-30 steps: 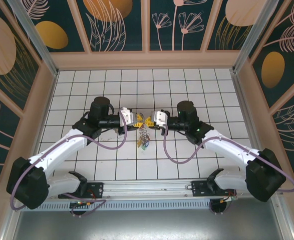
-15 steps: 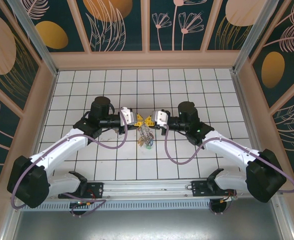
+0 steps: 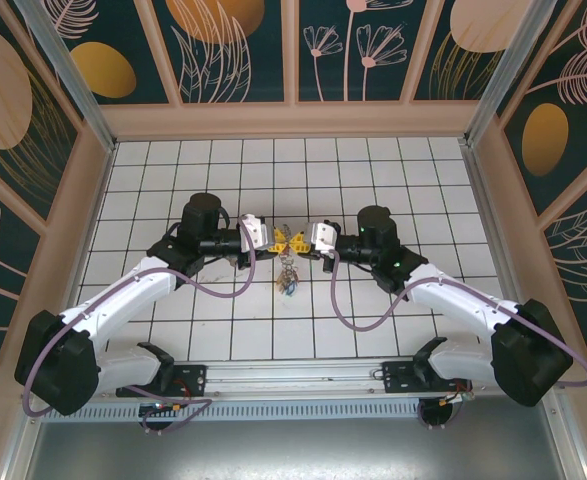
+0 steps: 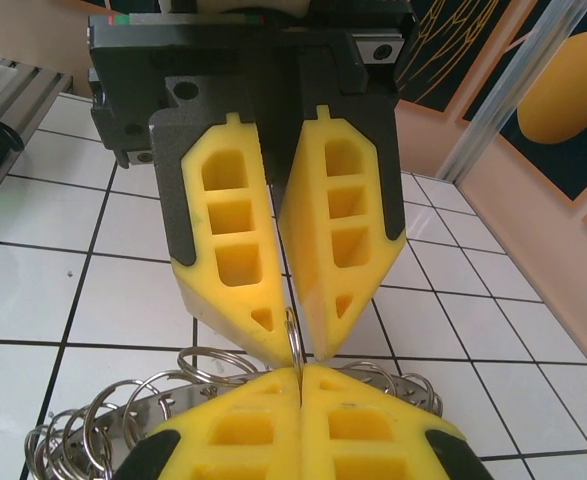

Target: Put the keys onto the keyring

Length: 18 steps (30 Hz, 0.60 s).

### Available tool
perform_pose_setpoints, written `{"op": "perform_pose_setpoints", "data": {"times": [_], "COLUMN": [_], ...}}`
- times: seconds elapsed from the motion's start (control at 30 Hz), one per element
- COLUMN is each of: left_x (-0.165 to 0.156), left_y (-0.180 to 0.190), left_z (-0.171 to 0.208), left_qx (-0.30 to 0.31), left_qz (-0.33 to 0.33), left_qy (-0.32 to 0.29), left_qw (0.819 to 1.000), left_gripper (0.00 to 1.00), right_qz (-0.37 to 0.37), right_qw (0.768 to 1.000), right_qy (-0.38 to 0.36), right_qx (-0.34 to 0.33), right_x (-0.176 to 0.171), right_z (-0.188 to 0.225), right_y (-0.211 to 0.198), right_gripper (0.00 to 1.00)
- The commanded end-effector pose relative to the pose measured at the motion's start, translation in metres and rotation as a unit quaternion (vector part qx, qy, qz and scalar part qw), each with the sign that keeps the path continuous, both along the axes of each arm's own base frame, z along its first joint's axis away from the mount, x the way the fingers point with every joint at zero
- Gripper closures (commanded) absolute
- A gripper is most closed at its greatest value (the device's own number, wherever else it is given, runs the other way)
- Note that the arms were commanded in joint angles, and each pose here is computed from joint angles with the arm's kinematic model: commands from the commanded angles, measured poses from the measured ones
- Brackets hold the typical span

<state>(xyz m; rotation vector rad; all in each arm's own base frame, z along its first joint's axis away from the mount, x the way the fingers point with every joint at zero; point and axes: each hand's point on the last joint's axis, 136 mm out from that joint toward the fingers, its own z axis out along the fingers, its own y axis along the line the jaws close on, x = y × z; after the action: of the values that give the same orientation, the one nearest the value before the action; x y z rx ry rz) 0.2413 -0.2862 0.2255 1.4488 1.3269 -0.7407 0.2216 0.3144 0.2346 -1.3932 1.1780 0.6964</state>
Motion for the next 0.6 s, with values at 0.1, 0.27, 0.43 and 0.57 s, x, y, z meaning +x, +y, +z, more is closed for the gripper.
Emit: {"op": "perform_pose_setpoints", "data": {"times": [0.1, 0.27, 0.43, 0.57], "left_x": [-0.003, -0.005, -0.004, 0.009], "left_y": [-0.003, -0.004, -0.002, 0.008], "left_z": [0.0, 0.003, 0.008, 0.014], "left_qx": [-0.005, -0.009, -0.013, -0.002], "left_qz": [-0.011, -0.018, -0.009, 0.041], "left_qy": [0.004, 0.004, -0.012, -0.051], "left_qw": [1.0, 1.0, 1.0, 0.998], "left_gripper": [0.93, 1.0, 1.0, 1.0], "right_qz": [0.01, 0.013, 0.008, -0.008], "right_qw": [0.999, 0.999, 1.0, 0.999], "right_qy": [-0.028, -0.025, -0.02, -0.022], "right_qx": [0.037, 0.036, 0.001, -0.026], "right_x": [-0.005, -0.006, -0.003, 0.002], "right_z": [0.024, 0.023, 0.007, -0.004], "right_y": [-0.001, 0.0, -0.001, -0.005], "right_gripper": [1.0, 1.0, 1.0, 0.9]}}
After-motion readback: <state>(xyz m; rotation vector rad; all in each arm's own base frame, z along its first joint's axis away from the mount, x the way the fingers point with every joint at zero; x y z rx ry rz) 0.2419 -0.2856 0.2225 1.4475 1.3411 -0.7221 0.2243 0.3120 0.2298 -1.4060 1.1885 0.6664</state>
